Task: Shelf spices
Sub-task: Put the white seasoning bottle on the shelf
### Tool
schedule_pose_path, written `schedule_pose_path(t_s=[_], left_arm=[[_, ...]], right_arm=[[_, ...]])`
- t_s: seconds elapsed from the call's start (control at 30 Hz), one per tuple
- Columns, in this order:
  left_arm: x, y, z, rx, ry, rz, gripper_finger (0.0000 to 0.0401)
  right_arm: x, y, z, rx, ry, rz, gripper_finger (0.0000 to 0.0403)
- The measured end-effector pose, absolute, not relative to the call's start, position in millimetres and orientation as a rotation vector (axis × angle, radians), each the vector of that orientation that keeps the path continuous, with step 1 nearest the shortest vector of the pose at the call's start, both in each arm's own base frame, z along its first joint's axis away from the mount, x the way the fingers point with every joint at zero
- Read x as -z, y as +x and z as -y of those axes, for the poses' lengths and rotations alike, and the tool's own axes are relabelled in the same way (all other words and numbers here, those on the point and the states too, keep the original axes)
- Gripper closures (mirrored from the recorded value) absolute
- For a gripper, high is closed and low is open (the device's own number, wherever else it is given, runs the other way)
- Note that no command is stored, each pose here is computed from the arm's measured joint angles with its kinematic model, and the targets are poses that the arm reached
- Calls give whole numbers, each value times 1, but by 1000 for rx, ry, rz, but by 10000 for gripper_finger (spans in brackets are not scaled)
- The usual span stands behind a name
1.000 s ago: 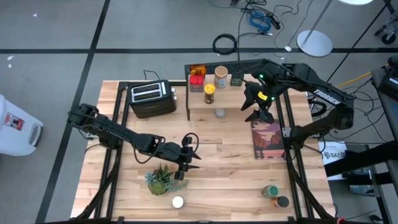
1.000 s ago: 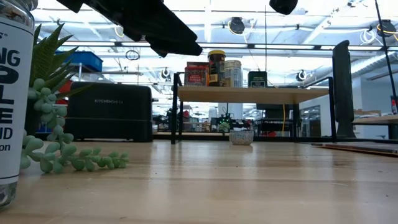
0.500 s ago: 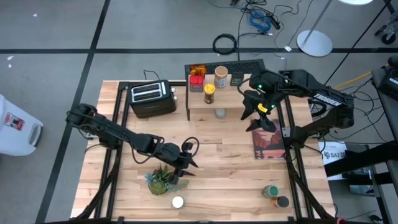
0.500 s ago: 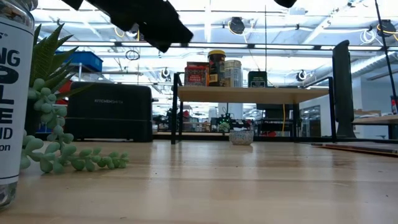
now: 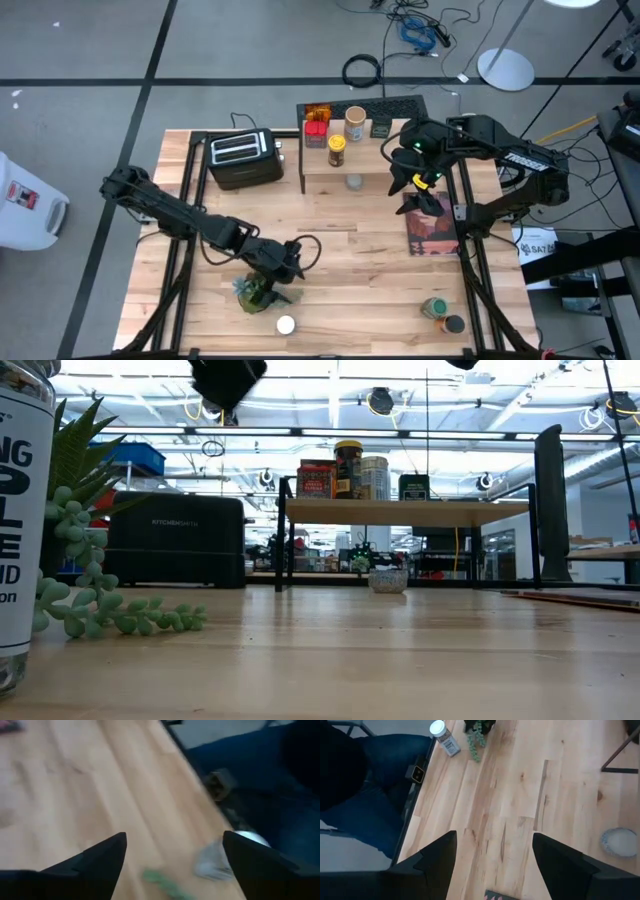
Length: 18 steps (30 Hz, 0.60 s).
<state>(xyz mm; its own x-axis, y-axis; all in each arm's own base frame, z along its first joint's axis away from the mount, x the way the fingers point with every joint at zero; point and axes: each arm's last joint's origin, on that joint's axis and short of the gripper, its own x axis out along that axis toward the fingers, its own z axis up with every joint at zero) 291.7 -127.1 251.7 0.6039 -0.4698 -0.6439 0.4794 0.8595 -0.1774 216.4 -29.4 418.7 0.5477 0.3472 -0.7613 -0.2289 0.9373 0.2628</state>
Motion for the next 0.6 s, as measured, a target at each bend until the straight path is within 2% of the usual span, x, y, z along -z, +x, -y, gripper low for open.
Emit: schedule_pose_path(t_s=[0.23, 0.6], left_arm=[[-260, 282, 147, 617, -16, -796, 54], [-256, 270, 166, 554, 34, -831, 54]], right_arm=[[-419, 216, 29, -341, 141, -933, 154], [-419, 216, 29, -333, 156, -936, 154]])
